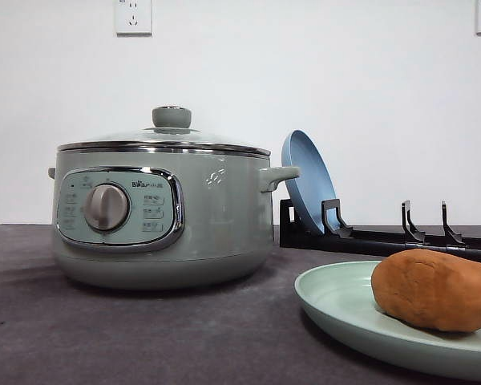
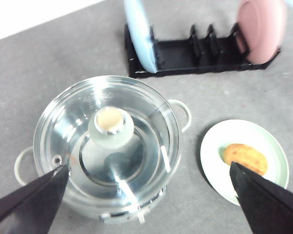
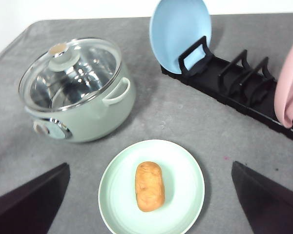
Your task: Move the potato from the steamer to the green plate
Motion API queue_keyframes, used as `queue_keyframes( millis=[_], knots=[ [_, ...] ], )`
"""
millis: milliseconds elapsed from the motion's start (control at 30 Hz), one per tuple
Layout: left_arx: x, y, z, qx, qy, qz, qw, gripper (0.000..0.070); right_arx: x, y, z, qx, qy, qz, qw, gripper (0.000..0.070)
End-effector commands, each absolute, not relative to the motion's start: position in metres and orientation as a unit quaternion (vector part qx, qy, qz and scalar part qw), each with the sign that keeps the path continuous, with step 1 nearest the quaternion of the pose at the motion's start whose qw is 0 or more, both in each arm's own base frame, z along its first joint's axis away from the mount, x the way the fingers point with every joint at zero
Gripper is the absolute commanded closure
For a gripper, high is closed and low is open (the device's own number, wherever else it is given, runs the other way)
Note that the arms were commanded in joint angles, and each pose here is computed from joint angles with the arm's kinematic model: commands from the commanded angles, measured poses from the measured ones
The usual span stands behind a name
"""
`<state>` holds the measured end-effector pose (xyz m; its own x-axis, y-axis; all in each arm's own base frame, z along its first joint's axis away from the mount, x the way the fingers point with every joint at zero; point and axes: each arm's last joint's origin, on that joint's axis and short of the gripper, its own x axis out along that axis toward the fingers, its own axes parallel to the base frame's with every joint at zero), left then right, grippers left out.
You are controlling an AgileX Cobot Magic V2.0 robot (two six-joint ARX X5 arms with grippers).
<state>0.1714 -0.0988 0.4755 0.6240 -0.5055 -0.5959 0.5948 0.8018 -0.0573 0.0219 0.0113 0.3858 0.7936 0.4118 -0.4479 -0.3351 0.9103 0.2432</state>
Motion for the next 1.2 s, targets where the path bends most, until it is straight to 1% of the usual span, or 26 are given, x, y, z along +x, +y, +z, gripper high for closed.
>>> queue_keyframes(
  millis=[0,167,333,400,500,733,767,800,833,867,900,933,967,1000,1167],
  knots=[
    [0.154,-0.091,0.465,0.070,0.288,-0.317,0.901,0.0000,0.020,0.011,0.390,0.060,0.241,0.212,0.945,0.0000],
    [0.105,-0.064,0.425,0.046,0.227,-0.324,0.917,0.0000,0.020,0.012,0.391,0.053,0.239,0.238,0.940,0.0000],
    [0.067,-0.043,0.392,-0.031,0.184,-0.316,0.930,0.0000,0.020,0.014,0.394,0.058,0.225,0.271,0.934,0.0000],
    [0.056,-0.036,0.387,-0.043,0.176,-0.315,0.932,0.0000,0.020,0.015,0.396,0.062,0.217,0.281,0.933,0.0000],
    [0.044,-0.030,0.385,-0.045,0.168,-0.316,0.933,0.0000,0.021,0.016,0.397,0.064,0.208,0.282,0.934,0.0000],
    [0.038,-0.027,0.386,-0.047,0.156,-0.318,0.934,0.0000,0.021,0.016,0.399,0.067,0.202,0.282,0.936,0.0000],
    [0.038,-0.027,0.386,-0.047,0.156,-0.318,0.934,0.0000,0.021,0.016,0.399,0.067,0.202,0.282,0.936,0.0037],
    [0.038,-0.027,0.385,-0.047,0.158,-0.318,0.934,0.0040,0.021,0.016,0.398,0.066,0.204,0.283,0.935,0.0233],
    [0.038,-0.027,0.385,-0.046,0.160,-0.318,0.934,0.0290,0.021,0.016,0.398,0.065,0.208,0.283,0.934,0.0579],
    [0.038,-0.027,0.384,-0.042,0.162,-0.318,0.933,0.0613,0.021,0.015,0.397,0.064,0.212,0.282,0.934,0.0694],
    [0.038,-0.026,0.384,-0.043,0.163,-0.317,0.933,0.0666,0.021,0.015,0.397,0.063,0.213,0.280,0.934,0.0656],
    [0.038,-0.027,0.384,-0.043,0.163,-0.317,0.933,0.0652,0.021,0.015,0.397,0.063,0.213,0.280,0.934,0.0651],
    [0.038,-0.027,0.384,-0.043,0.164,-0.317,0.933,0.0673,0.021,0.015,0.397,0.064,0.212,0.280,0.934,0.0651],
    [0.038,-0.027,0.384,-0.044,0.165,-0.316,0.933,0.0678,0.021,0.015,0.397,0.064,0.211,0.280,0.934,0.0651],
    [0.038,-0.027,0.384,-0.044,0.166,-0.316,0.933,0.0675,0.021,0.015,0.397,0.064,0.211,0.280,0.934,0.0651]
  ],
)
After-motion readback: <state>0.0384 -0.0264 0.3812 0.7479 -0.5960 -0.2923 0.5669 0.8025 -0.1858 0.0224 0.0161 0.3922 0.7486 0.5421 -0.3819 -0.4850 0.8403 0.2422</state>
